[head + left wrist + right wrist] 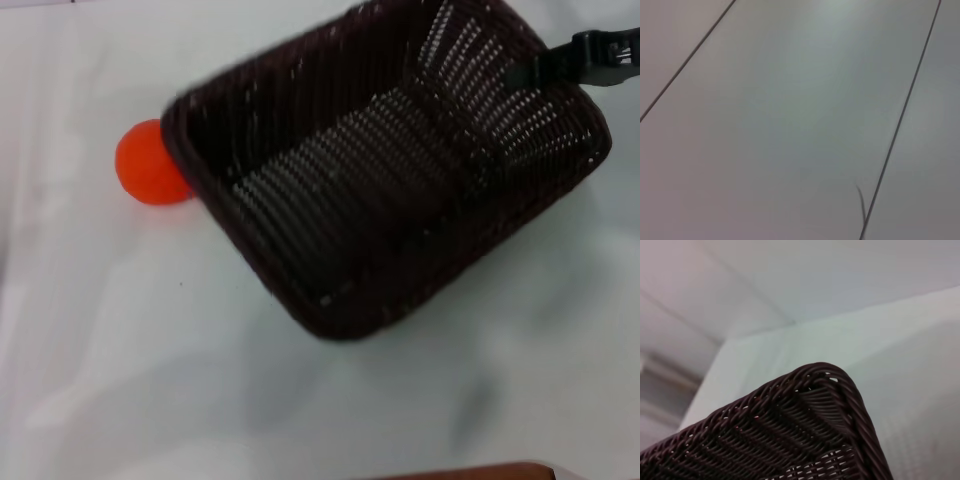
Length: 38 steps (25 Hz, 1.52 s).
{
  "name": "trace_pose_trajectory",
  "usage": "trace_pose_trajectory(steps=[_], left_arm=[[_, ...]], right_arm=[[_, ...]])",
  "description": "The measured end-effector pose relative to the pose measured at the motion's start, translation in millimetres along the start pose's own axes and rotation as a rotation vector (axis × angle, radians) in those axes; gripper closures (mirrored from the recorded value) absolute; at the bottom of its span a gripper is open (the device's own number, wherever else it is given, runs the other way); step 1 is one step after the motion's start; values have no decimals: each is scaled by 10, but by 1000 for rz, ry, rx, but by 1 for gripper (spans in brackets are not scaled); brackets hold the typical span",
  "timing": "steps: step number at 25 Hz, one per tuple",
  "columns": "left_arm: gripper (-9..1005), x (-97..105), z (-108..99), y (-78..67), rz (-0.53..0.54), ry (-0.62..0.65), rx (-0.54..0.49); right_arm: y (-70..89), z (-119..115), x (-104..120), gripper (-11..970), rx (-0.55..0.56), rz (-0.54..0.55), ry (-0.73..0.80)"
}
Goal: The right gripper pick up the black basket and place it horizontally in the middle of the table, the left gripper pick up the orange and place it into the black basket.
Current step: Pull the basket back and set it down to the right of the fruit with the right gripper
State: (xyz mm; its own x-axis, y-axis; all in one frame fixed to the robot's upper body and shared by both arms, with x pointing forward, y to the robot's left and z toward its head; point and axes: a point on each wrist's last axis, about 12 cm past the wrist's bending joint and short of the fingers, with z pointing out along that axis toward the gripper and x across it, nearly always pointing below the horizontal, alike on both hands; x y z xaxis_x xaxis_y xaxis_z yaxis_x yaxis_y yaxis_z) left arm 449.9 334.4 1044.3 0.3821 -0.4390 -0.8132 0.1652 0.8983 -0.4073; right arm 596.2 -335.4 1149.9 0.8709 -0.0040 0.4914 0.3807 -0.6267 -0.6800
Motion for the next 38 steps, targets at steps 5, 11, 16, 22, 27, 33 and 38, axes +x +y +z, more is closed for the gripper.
trace_pose_trajectory(steps=[5,11,16,22,27,33,38], left_arm=[[199,10,53,-11,-2,0,10],[200,16,102,-21,-3,-3,18],[200,17,117,-15,-1,0,17],[201,22,120,-13,-1,4,14],[200,31,123,-6,-2,11,8],[199,31,122,-4,-1,11,7],[200,29,136,4,3,14,6]], right_arm=[[100,28,-118,784,-12,111,63],[229,105,-278,784,-44,233,142],[302,173,-422,784,-34,320,209],[316,281,-513,783,-25,357,219],[319,334,-565,734,-24,373,222],[317,367,-596,676,-13,393,222],[308,401,-629,627,-1,405,212]])
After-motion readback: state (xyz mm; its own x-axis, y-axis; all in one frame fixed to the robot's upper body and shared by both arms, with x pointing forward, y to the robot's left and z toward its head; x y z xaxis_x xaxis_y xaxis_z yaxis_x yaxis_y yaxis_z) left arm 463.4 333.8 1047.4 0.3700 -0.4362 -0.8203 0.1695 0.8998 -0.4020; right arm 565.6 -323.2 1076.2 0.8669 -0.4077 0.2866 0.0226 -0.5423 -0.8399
